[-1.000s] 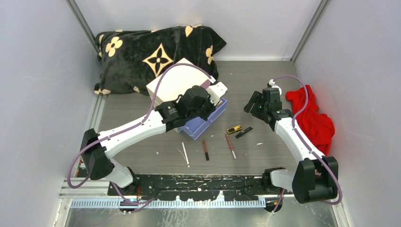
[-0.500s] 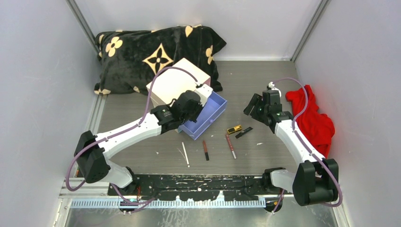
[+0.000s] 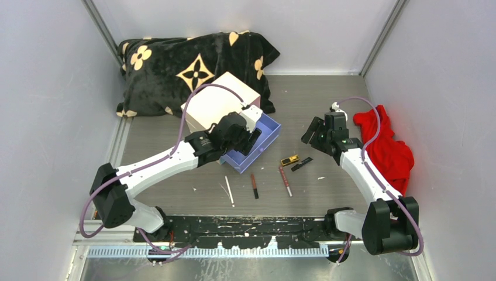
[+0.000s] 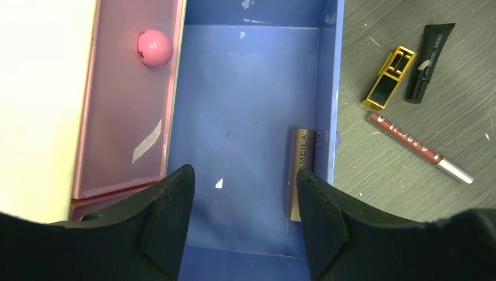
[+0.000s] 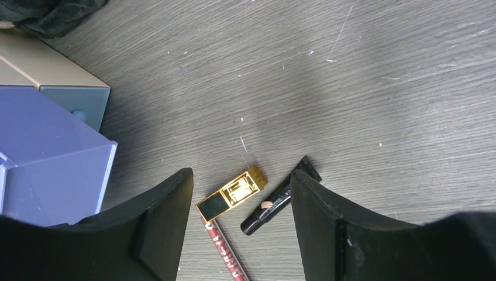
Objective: Organize the makeup
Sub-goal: Place the lipstick in the drawer.
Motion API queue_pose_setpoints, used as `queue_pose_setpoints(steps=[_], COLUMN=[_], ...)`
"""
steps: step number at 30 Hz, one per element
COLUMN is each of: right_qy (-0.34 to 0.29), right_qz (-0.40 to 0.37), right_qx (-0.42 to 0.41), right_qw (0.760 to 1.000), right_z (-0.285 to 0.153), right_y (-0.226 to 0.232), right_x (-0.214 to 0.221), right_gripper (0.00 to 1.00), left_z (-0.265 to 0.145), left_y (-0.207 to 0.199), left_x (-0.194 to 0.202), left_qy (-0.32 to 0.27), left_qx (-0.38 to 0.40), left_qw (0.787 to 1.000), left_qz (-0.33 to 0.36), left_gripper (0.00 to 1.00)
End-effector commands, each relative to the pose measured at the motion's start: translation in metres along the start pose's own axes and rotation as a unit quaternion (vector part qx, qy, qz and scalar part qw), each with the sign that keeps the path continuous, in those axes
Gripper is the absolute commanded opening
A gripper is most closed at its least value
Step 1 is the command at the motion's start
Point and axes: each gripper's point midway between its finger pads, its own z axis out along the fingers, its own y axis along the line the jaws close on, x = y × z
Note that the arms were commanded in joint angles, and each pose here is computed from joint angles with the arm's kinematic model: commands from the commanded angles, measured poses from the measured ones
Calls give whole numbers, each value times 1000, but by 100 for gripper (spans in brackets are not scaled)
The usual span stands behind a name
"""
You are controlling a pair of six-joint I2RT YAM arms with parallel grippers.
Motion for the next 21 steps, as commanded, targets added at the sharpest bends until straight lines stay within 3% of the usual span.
queue_pose_setpoints(steps=[1,7,15,21], right_qy=[0,39,84,76], right_qz=[-5,16,-3,-3], right_qx=[-7,-16,-13,30], right_qw=[1000,999,996,997], right_z=[-3,-9,-12,-28], right_y=[3,1,15,13], right_x=[-4,26,63,65], right_gripper=[67,59,58,58], left_z=[-27,-40,-34,-38], left_y=[-3,-13,-22,-25], left_x=[-47,-61,-55,-59], left_qy=[-75,-89,-89,-105], left_qx=[26,63,82,94], left_qw=[997,994,992,990], left_qz=[-22,-18,-16,-21], left_gripper=[66,68,68,68])
